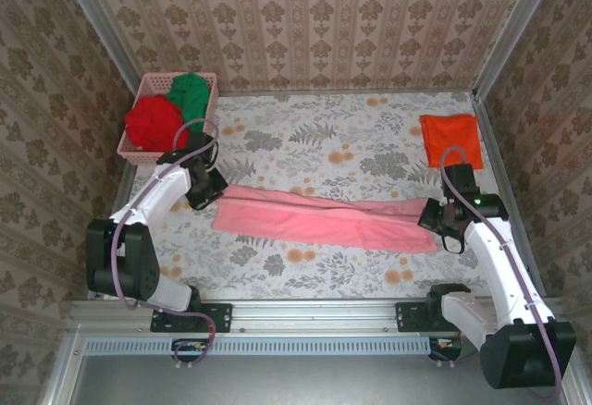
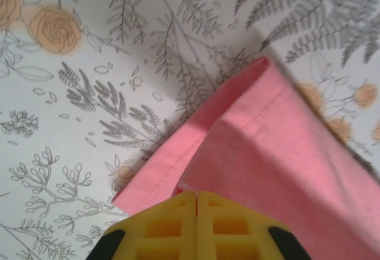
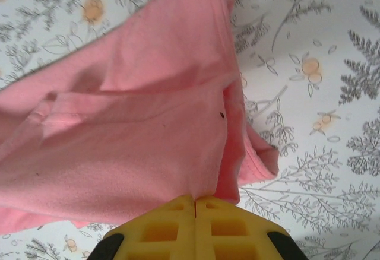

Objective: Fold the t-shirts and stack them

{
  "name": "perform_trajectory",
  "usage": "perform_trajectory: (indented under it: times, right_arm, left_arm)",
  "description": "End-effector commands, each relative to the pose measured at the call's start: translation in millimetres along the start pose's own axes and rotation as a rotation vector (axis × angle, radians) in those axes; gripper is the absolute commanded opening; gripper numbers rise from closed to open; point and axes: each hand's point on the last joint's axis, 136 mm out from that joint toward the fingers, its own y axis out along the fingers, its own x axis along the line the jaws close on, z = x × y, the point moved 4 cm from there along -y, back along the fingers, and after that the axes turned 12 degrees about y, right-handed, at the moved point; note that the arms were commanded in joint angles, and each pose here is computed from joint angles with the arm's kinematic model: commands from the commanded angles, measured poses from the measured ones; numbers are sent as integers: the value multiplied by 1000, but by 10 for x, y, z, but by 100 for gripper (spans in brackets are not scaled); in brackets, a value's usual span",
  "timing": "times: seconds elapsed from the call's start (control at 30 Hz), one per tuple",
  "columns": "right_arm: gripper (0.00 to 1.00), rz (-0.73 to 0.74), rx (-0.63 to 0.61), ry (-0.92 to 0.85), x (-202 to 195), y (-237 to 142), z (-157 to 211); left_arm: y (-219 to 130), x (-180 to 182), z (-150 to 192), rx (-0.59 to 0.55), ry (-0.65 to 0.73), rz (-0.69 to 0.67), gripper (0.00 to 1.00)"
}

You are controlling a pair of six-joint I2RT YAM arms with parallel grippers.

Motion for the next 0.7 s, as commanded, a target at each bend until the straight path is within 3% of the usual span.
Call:
perform_trajectory:
  times: [0.0,0.23,0.33,0.63,0.67]
  right_arm:
    - [0,40,40,40,-58,16,93]
    - [0,125,116,80,-93,170,172]
    - [0,147,96,139,-135,207,191]
    - [0,33,157,264,-39,609,360]
    - [12,42,151,265,-55,612,358]
  left_arm:
    - [43,83,106,36,-9,-32,0]
    - [157,191,177,49,-25,-69,0]
    - [218,219,208,63,-29,-76,0]
    - [395,237,270,98,-33,-86,0]
    - [403,246,279,98,-36,-89,1]
